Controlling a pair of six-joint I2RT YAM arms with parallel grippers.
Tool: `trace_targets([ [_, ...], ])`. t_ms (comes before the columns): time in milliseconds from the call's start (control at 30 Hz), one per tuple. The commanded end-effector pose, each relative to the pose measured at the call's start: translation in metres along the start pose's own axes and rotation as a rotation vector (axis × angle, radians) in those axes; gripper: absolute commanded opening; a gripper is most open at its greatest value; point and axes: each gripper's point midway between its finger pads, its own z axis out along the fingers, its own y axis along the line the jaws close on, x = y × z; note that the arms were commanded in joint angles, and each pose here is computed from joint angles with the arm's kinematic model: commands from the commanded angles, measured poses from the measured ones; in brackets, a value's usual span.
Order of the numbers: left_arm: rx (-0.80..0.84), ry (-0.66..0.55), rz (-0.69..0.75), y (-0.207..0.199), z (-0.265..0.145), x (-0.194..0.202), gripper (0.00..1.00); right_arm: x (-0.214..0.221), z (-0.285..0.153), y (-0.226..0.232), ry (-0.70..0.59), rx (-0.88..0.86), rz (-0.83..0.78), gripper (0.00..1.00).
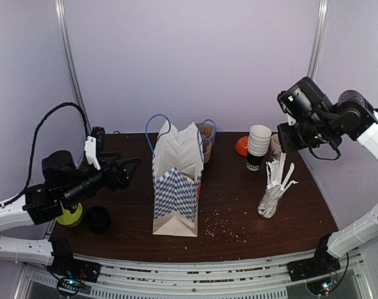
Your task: Pack the takeout coffee
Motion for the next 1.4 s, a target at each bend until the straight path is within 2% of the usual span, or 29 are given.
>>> trace_targets([
  [0, 0.020, -0.063, -0.024, -0.005, -0.004, -0.023, 0.87, -0.024, -0.028, -0.024, -0.065, 0.044, 0.008, 0.00],
  [167, 0.017, -0.065, -0.031, -0.004, -0.005, -0.023, 0.87, -0.018, -0.023, -0.018, -0.027, 0.031, -0.016, 0.00],
  [433, -0.008, -0.097, -0.025, -0.002, -0.012, -0.041, 0.90, -0.076, -0.079, -0.035, -0.215, -0.047, 0.089, 0.00],
  [733, -0.058, -0.165, 0.007, 0.004, -0.026, -0.072, 0.92, -0.119, -0.131, 0.001, -0.463, -0.411, 0.109, 0.00],
  [900, -0.074, -0.242, -0.026, 0.008, -0.030, -0.087, 0.98, -0.124, -0.181, 0.025, -0.690, -0.718, 0.063, 0.00],
  [1000, -0.052, -0.282, -0.067, 0.004, -0.032, -0.096, 0.98, -0.113, -0.194, 0.061, -0.680, -0.916, -0.039, 0.00],
  [1067, -0.066, -0.280, -0.099, 0.007, -0.030, -0.096, 0.98, -0.110, -0.195, 0.077, -0.664, -0.984, -0.076, 0.00],
  [1367, -0.046, -0.234, -0.144, 0.003, -0.020, -0.081, 0.98, -0.133, -0.191, 0.102, -0.677, -1.015, -0.119, 0.00],
])
